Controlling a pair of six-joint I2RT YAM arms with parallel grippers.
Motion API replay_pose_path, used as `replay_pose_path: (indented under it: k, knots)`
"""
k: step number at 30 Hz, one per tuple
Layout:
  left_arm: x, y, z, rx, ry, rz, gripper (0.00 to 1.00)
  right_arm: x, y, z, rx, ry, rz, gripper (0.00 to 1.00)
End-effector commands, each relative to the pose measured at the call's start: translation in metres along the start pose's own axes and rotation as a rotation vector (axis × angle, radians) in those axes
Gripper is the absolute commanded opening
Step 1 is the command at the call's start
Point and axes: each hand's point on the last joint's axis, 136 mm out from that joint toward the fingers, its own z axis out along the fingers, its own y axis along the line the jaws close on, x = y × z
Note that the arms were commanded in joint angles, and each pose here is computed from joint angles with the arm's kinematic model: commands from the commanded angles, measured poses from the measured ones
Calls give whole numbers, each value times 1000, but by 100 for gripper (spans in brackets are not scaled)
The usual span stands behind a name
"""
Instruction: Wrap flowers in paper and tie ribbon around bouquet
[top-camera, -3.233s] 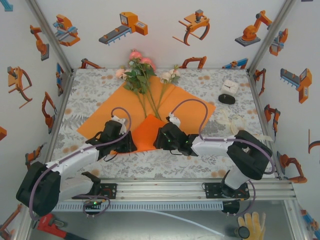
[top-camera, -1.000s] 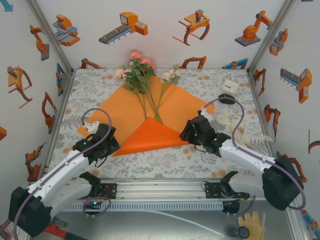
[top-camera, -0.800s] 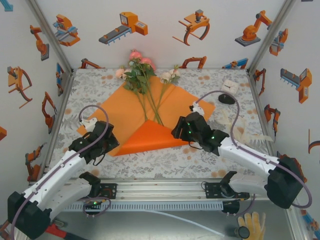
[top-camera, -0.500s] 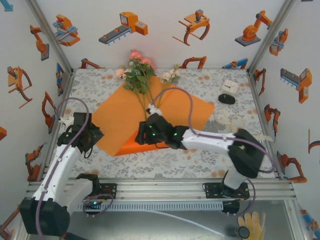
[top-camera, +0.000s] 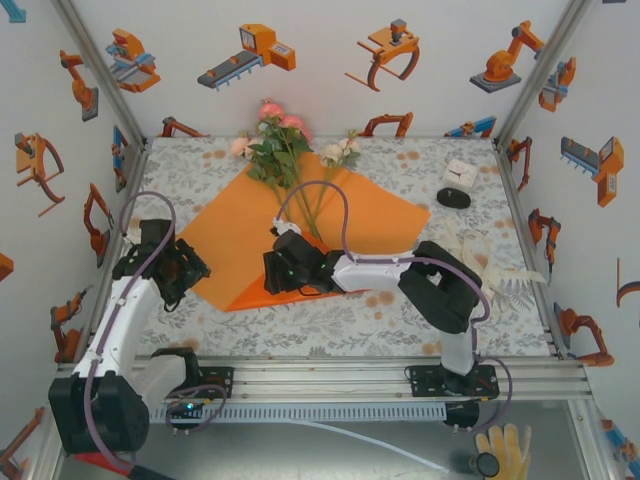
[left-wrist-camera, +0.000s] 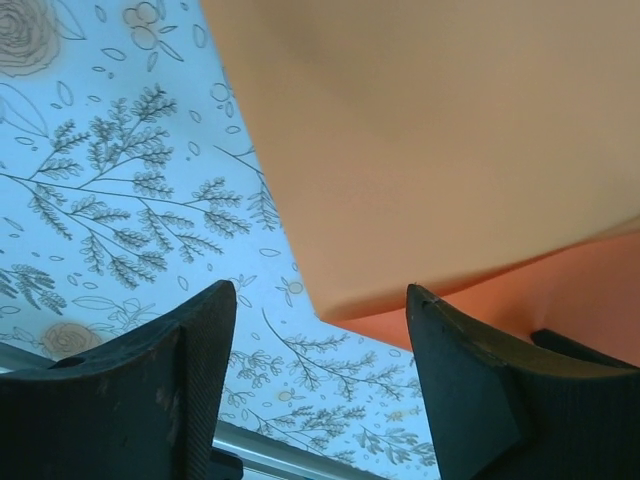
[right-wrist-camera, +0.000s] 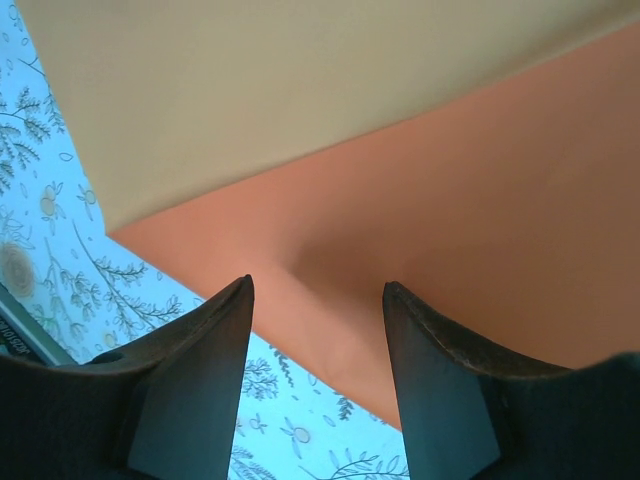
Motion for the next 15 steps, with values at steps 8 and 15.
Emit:
replay_pose_path:
  k: [8, 15]
  knots:
    - [-78, 34, 29, -140, -66, -220, 78, -22, -13, -1, -21, -61, -36, 53]
    - [-121, 36, 83, -60, 18, -296, 77, -22, -12, 4, -48, -62, -59, 53]
